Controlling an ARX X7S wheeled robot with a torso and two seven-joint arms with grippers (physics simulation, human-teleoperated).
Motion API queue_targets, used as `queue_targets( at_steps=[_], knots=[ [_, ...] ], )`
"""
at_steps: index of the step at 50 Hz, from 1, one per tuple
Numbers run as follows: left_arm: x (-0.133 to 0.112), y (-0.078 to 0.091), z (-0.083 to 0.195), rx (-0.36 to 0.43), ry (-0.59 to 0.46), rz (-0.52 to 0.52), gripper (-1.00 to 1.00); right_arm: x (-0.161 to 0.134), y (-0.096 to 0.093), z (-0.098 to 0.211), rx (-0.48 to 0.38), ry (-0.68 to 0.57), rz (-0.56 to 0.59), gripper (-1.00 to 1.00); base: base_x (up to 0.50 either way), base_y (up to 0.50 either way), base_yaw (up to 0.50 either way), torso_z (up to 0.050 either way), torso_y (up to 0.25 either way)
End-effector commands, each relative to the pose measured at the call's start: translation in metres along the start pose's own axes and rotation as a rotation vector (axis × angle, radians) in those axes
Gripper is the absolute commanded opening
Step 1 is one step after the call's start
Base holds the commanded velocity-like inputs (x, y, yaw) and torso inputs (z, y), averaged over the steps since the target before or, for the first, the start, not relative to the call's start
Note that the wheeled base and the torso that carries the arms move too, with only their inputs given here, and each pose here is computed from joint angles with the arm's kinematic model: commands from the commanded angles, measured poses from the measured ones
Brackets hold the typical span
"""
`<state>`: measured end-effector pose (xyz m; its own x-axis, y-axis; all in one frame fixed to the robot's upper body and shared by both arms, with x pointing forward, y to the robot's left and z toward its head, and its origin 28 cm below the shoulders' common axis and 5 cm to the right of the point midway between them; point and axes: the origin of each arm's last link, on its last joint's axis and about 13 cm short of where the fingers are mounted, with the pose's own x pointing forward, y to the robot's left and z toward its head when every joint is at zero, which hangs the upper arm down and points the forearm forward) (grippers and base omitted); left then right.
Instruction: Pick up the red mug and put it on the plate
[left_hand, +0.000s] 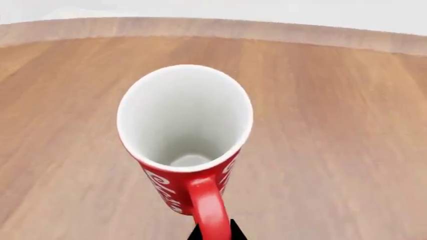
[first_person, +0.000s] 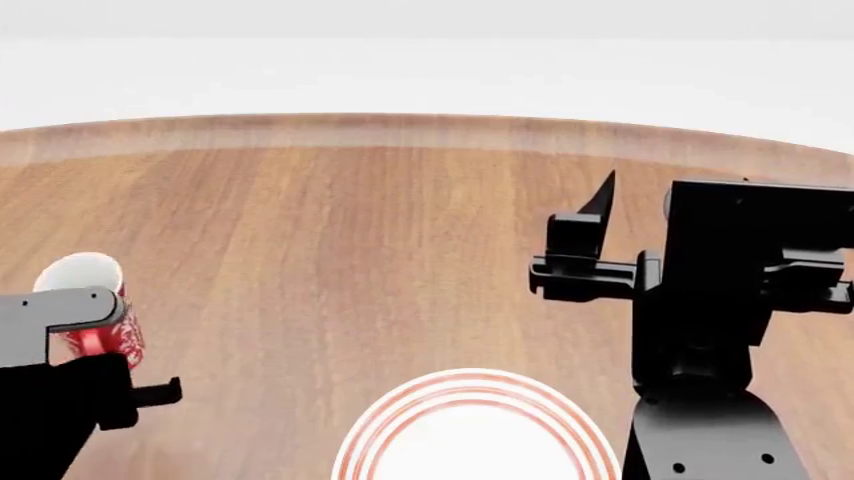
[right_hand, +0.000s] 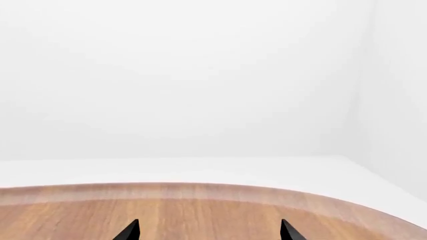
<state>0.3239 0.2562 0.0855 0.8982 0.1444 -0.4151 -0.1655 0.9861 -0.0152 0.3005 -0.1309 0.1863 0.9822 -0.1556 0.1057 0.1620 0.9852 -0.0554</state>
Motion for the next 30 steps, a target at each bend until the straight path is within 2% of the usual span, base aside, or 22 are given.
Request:
queue_targets(
  at_steps=[1, 3, 5, 6, 8, 12, 16, 21, 25, 30],
  knots=[
    [-0.013, -0.035, 0.021, 0.181, -0.048, -0.367, -1.0, 0.001, 0.0, 0.002, 0.005, -0.002, 0.002, 1.0, 0.0, 0.0, 0.0, 0.0, 0.0],
    [-0.01, -0.042, 0.023, 0.197, -0.045, -0.419, -1.0, 0.001, 0.0, 0.003, 0.004, -0.002, 0.002, 1.0, 0.0, 0.0, 0.0, 0.0, 0.0],
    [-0.009, -0.047, 0.024, 0.178, -0.035, -0.467, -1.0, 0.0, 0.0, 0.003, 0.004, -0.002, 0.002, 1.0, 0.0, 0.0, 0.0, 0.0, 0.0],
    [-0.008, -0.051, 0.025, 0.217, -0.036, -0.491, -1.0, 0.0, -0.001, 0.003, 0.005, -0.001, 0.001, 1.0, 0.0, 0.0, 0.0, 0.0, 0.0],
    [-0.007, -0.057, 0.025, 0.219, -0.028, -0.524, -1.0, 0.001, -0.001, 0.003, 0.005, 0.0, 0.0, 1.0, 0.0, 0.0, 0.0, 0.0, 0.0],
    [0.001, -0.072, 0.024, 0.276, -0.01, -0.612, -1.0, 0.0, 0.0, 0.005, 0.006, -0.005, 0.004, 1.0, 0.0, 0.0, 0.0, 0.0, 0.0],
    [0.005, -0.079, 0.024, 0.31, -0.011, -0.66, -1.0, -0.001, 0.0, 0.005, 0.006, -0.005, 0.004, 1.0, 0.0, 0.0, 0.0, 0.0, 0.003],
    [0.017, -0.091, 0.029, 0.366, 0.016, -0.772, -1.0, -0.001, 0.001, 0.005, 0.008, -0.006, 0.008, 1.0, 0.0, 0.0, 0.0, 0.0, 0.0],
    [0.026, -0.103, 0.027, 0.41, 0.032, -0.84, -1.0, -0.001, 0.001, 0.004, 0.01, -0.006, 0.01, 1.0, 0.0, 0.0, 0.0, 0.0, 0.0],
    [0.034, -0.113, 0.019, 0.444, 0.056, -0.877, -1.0, -0.001, 0.0, 0.006, 0.01, -0.008, 0.006, 1.0, 0.0, 0.0, 0.0, 0.0, 0.0]
  ],
)
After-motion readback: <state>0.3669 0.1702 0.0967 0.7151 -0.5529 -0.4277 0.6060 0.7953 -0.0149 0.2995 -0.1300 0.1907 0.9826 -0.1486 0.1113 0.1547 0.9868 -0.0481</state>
